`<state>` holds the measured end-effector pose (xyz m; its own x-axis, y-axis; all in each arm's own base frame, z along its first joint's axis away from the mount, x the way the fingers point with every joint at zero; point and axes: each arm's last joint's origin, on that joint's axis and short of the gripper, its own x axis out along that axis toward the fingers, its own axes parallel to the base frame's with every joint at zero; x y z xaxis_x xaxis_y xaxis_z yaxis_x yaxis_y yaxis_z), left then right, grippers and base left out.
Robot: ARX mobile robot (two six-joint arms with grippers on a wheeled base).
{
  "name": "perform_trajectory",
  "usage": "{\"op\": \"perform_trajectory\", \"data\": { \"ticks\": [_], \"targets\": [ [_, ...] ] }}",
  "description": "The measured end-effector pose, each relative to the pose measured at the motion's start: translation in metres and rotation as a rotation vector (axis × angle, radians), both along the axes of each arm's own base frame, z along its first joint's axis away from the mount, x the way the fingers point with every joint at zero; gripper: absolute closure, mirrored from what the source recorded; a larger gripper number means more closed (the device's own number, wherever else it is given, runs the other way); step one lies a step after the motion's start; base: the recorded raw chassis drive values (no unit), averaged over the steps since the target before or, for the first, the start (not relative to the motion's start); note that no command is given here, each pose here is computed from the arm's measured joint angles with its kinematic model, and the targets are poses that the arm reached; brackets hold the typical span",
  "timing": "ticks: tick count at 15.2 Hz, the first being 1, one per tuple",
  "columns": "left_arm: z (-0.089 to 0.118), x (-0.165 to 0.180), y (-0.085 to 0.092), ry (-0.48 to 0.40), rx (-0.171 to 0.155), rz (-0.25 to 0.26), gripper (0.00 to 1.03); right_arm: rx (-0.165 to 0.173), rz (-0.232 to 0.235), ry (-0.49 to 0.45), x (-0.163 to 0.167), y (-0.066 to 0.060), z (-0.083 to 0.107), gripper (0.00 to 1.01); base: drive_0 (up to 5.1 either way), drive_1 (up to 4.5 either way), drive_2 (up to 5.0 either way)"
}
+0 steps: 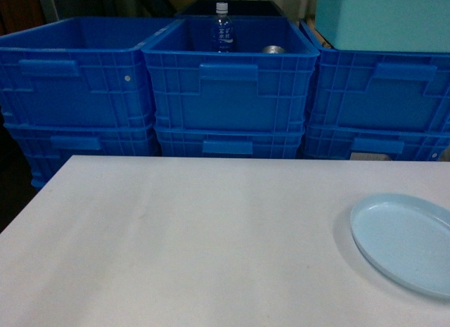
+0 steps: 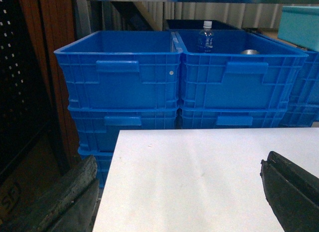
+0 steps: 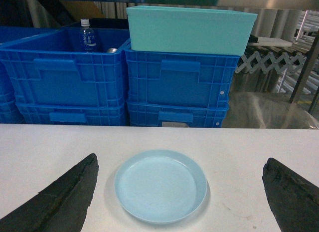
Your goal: Place blue tray on left shelf second layer neatly
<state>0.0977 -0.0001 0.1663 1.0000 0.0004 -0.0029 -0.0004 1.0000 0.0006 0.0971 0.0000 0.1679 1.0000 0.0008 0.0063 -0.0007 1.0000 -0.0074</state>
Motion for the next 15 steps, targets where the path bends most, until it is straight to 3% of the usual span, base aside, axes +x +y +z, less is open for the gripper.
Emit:
{"op": "perform_trajectory", "data": {
  "ticks": [7, 8, 10, 13, 15],
  "targets": [
    [0.000, 0.000, 0.000, 0.000, 0.000, 0.000, 0.05, 0.000, 0.000, 0.000, 0.000, 0.000, 0.000, 0.03, 0.0, 0.00, 0.0],
    [0.000, 0.000, 0.000, 0.000, 0.000, 0.000, 0.05, -0.002, 0.003, -0.056, 0.003, -0.001, 0.006, 0.03, 0.0, 0.00, 0.0],
    [0.000, 0.000, 0.000, 0.000, 0.000, -0.001, 0.05, 0.005, -0.017, -0.020, 0.024, -0.004, 0.011, 0.03, 0.0, 0.00, 0.0],
    [0.000, 0.000, 0.000, 0.000, 0.000, -0.001, 0.05, -0.006, 0.001, -0.005, 0.051, -0.003, 0.024, 0.03, 0.0, 0.00, 0.0],
    [0.000, 0.000, 0.000, 0.000, 0.000, 0.002, 0.05, 0.005, -0.043, 0.075, 0.086, -0.012, 0.026, 0.03, 0.0, 0.00, 0.0]
  ]
}}
